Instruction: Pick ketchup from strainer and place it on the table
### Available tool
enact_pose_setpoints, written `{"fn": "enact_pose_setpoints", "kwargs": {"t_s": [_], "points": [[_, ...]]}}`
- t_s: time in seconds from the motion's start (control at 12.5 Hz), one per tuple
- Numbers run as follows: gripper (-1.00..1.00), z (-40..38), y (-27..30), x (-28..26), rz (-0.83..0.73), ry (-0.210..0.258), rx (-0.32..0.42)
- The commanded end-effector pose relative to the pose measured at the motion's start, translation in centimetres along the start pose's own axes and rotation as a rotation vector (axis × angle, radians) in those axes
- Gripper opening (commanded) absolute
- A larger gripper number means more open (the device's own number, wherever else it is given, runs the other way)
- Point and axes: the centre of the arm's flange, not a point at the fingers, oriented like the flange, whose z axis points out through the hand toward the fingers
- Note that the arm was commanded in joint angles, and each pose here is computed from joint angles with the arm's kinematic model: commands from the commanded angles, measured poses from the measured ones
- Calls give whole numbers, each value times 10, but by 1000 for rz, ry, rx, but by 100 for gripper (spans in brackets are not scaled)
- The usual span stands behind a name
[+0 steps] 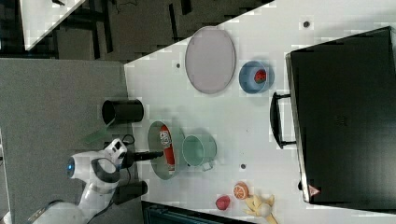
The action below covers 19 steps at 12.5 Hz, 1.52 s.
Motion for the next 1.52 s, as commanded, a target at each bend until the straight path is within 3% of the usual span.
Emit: {"fn": "enact_pose_setpoints", "kwargs": {"t_s": [0.08,0.48,0.56,0.8,1.04,1.36,1.52], "points": [[100,12,1,11,82,28,35],[100,50,6,26,95,26,21],[91,57,5,29,104,18,20],[19,66,-2,31,101,14,29],[16,59,-2,31,99,23,14],[16,9,-12,28,112,46,-62],[16,-39,-21,34,196,59,-37]]}}
